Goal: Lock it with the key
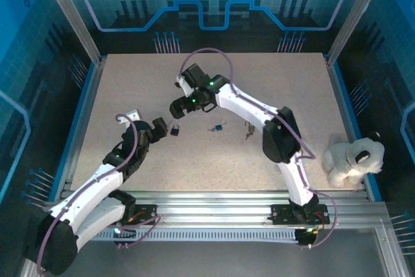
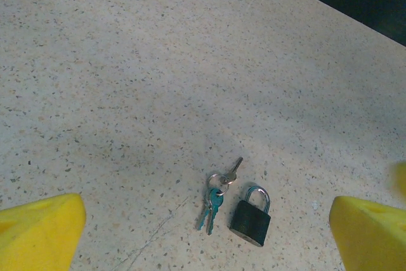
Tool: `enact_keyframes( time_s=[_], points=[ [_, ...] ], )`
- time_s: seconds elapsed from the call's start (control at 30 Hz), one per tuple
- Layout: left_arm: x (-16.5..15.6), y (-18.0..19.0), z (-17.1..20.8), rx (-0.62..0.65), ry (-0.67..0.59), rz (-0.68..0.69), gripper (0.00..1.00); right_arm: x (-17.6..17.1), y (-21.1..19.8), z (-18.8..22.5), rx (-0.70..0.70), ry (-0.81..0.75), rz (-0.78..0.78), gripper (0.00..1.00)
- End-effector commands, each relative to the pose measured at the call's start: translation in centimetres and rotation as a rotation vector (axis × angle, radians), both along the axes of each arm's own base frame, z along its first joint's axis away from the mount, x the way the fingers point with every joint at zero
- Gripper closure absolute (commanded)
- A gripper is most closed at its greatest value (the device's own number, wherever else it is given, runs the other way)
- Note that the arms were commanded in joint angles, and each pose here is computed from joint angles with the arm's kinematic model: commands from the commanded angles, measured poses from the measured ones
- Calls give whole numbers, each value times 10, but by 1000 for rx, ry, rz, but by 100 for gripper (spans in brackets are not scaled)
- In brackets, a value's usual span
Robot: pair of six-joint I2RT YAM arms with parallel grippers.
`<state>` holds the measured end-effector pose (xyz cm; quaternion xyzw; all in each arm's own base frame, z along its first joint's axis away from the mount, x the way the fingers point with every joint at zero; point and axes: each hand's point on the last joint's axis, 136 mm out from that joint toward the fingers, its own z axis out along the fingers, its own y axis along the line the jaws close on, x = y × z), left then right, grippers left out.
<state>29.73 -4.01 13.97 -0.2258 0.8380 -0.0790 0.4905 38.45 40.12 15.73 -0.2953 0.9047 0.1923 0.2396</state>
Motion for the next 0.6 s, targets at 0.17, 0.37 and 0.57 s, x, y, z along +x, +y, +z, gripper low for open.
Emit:
enact_keyframes(
  time_s=[0.17, 0.37, 0.57],
  points=[
    [1, -4, 2, -46, -52, -14, 1, -27, -69, 125, -23, -453, -185, 0],
    [1, -7, 1, -73, -57, -20, 1, -60, -106, 137, 103, -518, -234, 0],
    [-2, -10, 7, -125, -81, -25, 1, -72, -131, 98, 95, -398, -357, 0]
  ],
)
